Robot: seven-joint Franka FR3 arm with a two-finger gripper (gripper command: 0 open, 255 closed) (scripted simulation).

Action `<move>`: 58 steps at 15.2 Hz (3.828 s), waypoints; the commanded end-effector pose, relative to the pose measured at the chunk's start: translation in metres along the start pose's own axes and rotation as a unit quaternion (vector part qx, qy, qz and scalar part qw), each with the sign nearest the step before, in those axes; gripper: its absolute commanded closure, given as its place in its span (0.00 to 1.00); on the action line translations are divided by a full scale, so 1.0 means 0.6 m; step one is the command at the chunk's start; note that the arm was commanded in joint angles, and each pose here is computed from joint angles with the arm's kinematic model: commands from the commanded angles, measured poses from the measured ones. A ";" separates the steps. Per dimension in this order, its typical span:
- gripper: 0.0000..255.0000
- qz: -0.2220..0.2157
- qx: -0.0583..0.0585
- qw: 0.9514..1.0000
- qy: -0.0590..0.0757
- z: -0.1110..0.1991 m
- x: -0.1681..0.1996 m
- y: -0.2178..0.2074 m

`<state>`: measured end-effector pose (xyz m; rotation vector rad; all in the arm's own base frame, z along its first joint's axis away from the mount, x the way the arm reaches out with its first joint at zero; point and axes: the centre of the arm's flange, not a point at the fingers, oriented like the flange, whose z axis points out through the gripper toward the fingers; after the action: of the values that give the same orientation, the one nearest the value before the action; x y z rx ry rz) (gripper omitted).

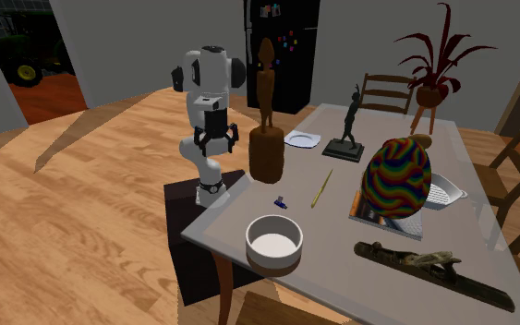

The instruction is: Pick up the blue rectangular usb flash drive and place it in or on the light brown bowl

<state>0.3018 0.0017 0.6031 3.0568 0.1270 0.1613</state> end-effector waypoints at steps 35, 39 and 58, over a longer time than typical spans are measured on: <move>0.00 0.119 0.159 0.977 -0.073 0.288 0.156 -0.342; 0.00 0.115 0.077 0.989 -0.058 0.274 0.162 -0.308; 0.00 0.126 0.092 0.986 -0.061 0.277 0.163 -0.312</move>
<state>0.4011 0.1897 0.4305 3.3055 -0.3448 -0.0461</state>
